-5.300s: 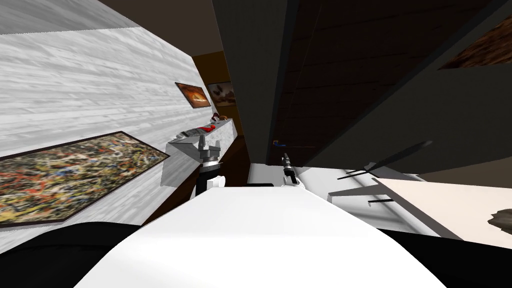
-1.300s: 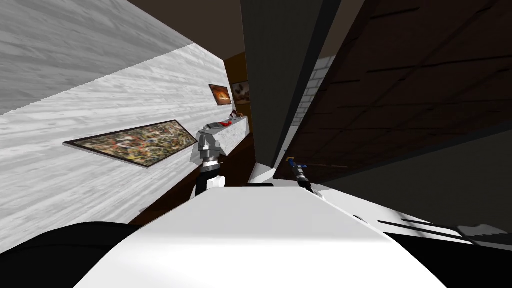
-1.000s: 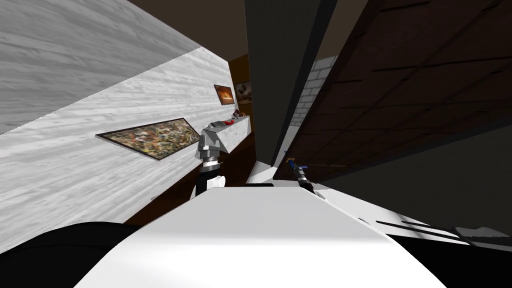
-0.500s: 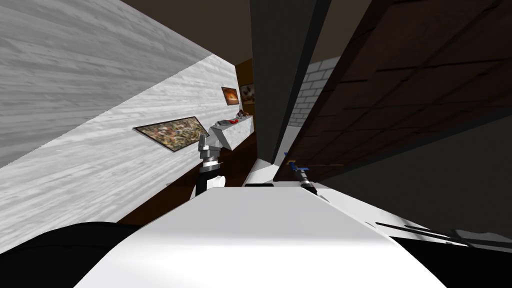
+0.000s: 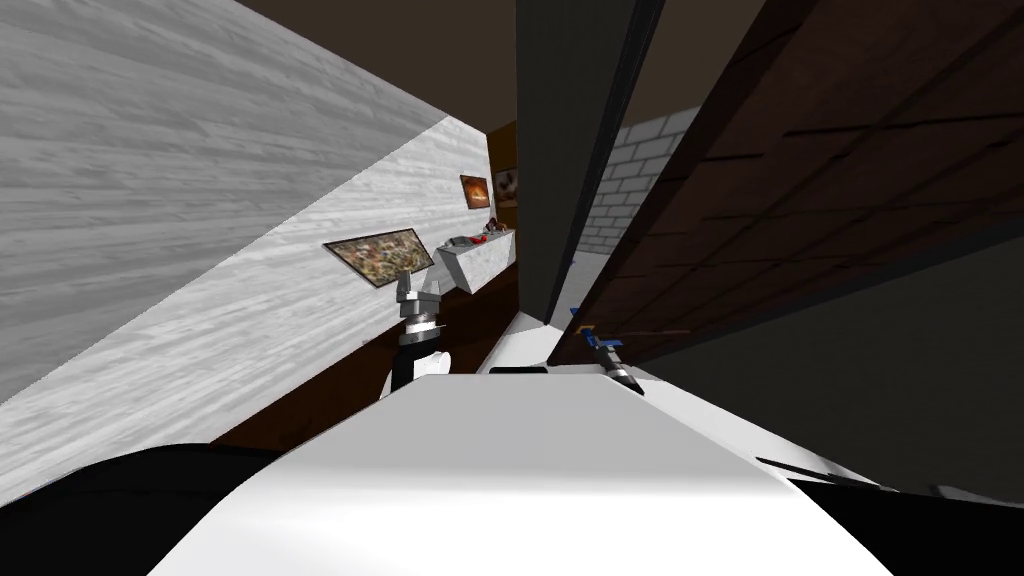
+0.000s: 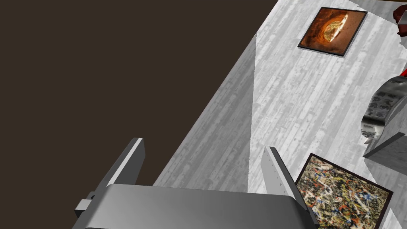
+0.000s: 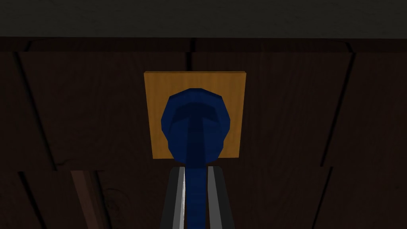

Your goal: Pull the door open

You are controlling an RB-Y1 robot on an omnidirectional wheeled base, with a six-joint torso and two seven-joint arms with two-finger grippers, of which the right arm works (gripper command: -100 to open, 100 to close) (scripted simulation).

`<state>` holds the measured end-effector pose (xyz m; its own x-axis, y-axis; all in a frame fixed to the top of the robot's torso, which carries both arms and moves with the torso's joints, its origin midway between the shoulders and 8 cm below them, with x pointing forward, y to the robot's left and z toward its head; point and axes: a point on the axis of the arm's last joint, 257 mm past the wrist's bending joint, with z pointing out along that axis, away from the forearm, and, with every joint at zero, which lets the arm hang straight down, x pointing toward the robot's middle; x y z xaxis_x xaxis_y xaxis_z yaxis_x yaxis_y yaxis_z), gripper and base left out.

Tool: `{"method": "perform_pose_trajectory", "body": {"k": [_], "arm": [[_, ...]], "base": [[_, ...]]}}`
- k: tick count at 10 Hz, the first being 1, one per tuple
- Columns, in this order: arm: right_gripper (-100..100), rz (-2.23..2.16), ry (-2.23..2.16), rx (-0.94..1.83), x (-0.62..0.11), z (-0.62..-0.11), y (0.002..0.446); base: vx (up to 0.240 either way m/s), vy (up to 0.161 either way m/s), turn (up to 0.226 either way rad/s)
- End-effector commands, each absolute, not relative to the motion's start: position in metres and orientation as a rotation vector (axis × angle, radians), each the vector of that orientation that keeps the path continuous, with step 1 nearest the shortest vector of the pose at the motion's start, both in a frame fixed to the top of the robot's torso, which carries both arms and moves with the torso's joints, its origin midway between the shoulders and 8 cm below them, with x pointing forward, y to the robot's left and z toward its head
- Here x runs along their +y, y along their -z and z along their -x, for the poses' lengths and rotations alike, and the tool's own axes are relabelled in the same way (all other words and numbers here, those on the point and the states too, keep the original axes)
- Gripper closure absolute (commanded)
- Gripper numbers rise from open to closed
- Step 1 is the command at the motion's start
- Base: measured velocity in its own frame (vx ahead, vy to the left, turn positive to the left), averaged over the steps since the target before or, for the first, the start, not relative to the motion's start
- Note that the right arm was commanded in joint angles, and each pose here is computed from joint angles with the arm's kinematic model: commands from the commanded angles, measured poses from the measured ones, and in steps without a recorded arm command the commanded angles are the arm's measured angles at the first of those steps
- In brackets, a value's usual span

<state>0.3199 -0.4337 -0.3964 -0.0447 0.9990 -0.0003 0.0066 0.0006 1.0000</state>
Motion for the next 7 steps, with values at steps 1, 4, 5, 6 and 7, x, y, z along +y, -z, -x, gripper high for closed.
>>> {"method": "perform_pose_trajectory", "body": {"k": [1,4,5,6,7], "arm": [[100,-1.182,-1.250,1.251,-0.436,-0.310,0.394],[100,-1.177,-1.258,1.258,-0.438,-0.301,0.393],[100,-1.183,-1.255,1.259,-0.436,-0.304,0.395],[100,-1.181,-1.259,1.263,-0.428,-0.311,0.397],[100,-1.180,-1.260,1.265,-0.425,-0.315,0.397]], "base": [[-0.210,-0.083,0.234],[-0.135,-0.037,0.056],[-0.069,-0.025,0.034],[-0.141,-0.040,0.057],[-0.245,-0.071,0.111]]}}
